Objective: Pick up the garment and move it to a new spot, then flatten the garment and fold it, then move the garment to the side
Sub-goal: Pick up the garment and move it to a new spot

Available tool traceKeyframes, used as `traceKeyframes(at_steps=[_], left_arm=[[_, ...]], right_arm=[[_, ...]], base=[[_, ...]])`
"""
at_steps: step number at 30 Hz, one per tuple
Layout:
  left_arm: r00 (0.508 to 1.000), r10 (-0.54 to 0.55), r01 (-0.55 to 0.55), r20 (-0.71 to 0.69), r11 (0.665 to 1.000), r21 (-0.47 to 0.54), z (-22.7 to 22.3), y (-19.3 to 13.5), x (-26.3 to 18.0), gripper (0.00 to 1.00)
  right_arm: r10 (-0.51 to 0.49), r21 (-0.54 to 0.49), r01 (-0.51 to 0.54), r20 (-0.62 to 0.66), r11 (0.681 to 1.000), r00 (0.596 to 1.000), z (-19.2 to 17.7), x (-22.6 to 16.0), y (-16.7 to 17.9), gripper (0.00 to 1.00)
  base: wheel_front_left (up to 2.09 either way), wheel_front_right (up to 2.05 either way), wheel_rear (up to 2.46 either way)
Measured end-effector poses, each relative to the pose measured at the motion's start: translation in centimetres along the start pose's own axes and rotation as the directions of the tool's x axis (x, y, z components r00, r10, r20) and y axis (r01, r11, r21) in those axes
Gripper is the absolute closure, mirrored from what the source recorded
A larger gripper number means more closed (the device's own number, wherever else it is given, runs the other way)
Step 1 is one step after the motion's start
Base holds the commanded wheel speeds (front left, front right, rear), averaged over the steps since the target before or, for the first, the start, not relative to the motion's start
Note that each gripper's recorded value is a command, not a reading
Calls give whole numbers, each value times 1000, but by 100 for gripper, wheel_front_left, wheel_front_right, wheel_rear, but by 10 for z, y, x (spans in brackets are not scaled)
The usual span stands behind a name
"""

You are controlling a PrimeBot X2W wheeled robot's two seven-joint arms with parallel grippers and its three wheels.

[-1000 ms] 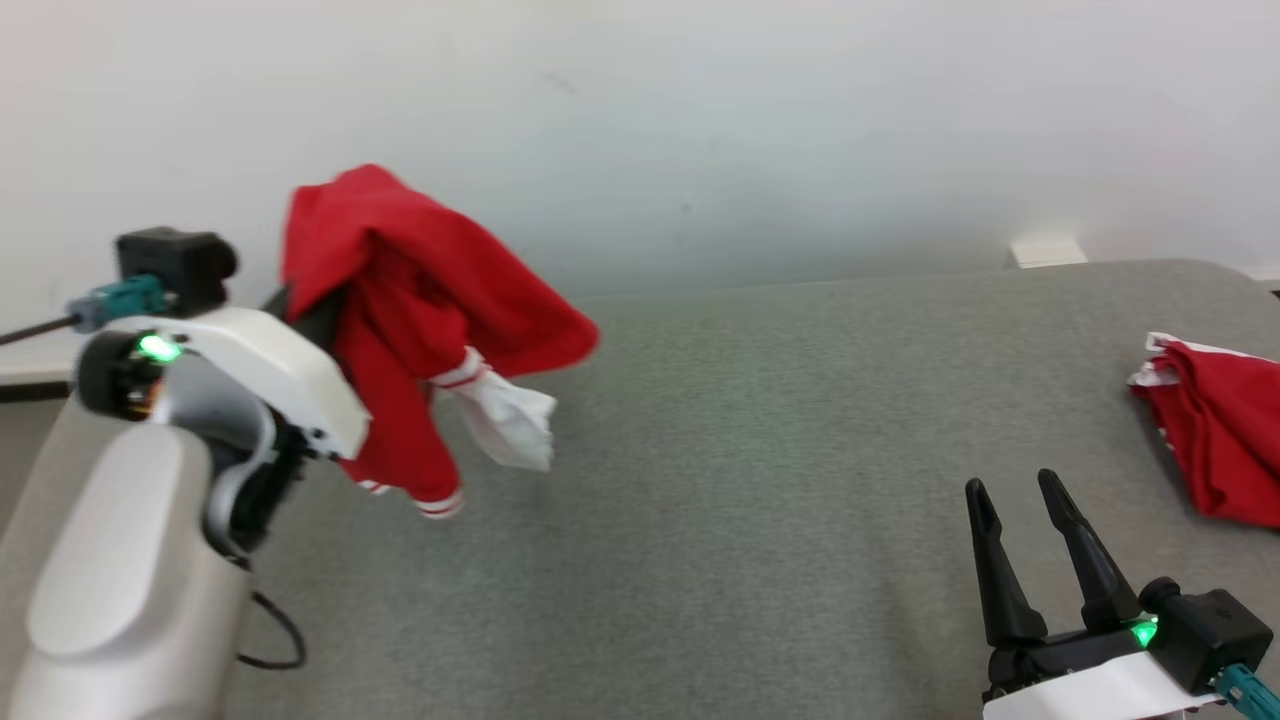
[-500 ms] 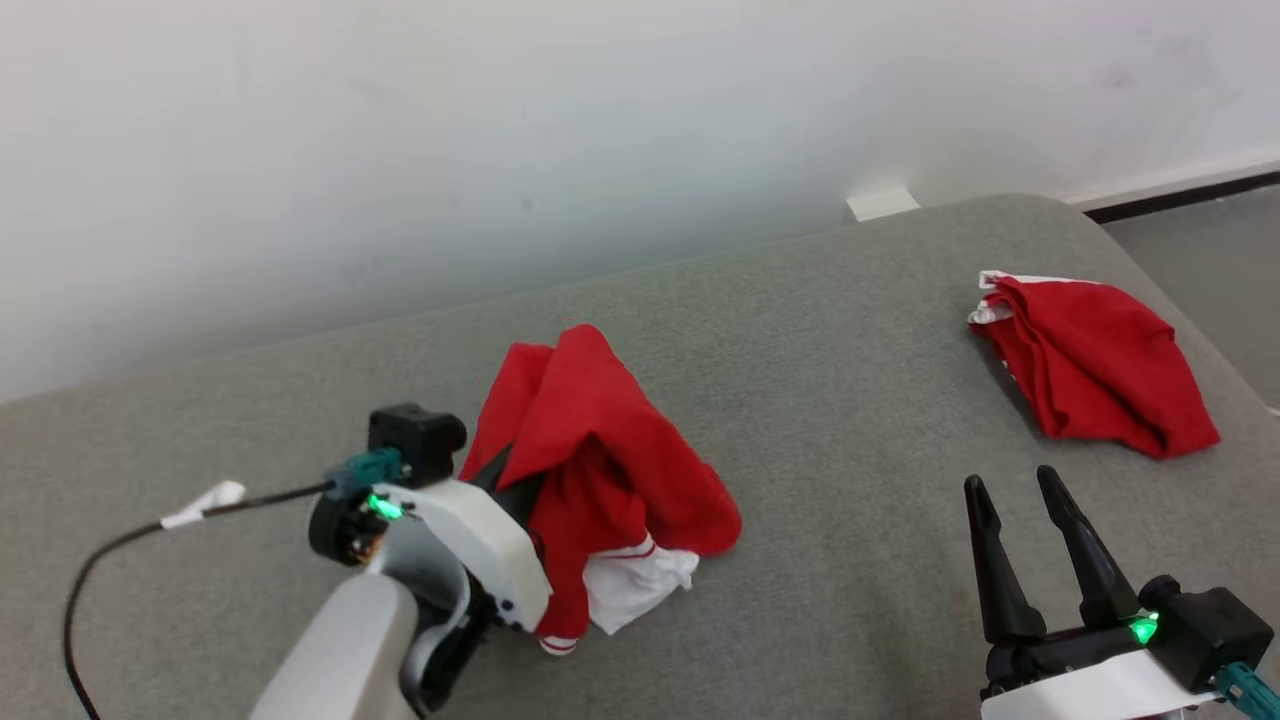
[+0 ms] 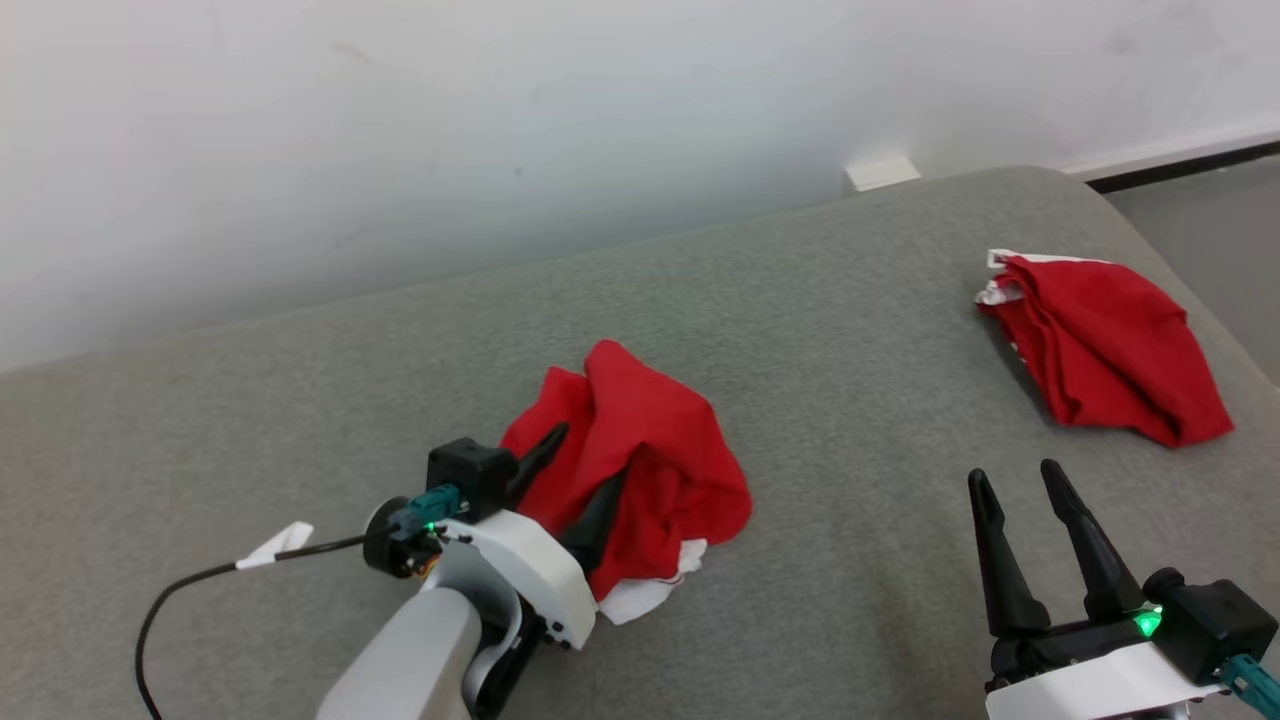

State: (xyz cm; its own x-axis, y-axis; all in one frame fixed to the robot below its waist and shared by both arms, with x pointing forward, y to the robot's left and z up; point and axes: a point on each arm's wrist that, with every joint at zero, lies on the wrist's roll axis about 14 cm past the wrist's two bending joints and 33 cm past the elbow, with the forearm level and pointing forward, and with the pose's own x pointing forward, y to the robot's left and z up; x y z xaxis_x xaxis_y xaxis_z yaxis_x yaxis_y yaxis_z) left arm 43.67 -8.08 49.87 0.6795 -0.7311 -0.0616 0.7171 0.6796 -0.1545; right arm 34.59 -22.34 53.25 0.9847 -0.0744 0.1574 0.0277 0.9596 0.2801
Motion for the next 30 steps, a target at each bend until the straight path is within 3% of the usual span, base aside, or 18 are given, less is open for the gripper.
traceKeyframes(at_steps=[7,12,14,19,26,30], left_arm=[[988,50,-59,149,997,57,44,25,-24,0],[952,170,-190,255,980,58,69,55,-61,0],[912,282,-302,299,953,22,76,78,-90,0],[832,430,-454,352,891,-14,80,100,-136,0],[763,553,-570,336,820,-55,57,105,-178,0],[764,578,-582,286,810,-81,33,95,-186,0]], right_arm=[[58,11,-58,1,998,998,-3,13,16,0],[104,19,-103,-10,994,995,-7,17,30,0],[129,20,-129,-6,991,992,-7,19,38,0],[145,21,-145,-12,989,989,-9,18,43,0],[142,15,-141,-36,990,989,-17,17,40,0],[138,13,-138,-47,990,989,-21,16,39,0]], base=[[0,0,0],[0,0,0],[0,0,0],[0,0,0],[0,0,0],[0,0,0]])
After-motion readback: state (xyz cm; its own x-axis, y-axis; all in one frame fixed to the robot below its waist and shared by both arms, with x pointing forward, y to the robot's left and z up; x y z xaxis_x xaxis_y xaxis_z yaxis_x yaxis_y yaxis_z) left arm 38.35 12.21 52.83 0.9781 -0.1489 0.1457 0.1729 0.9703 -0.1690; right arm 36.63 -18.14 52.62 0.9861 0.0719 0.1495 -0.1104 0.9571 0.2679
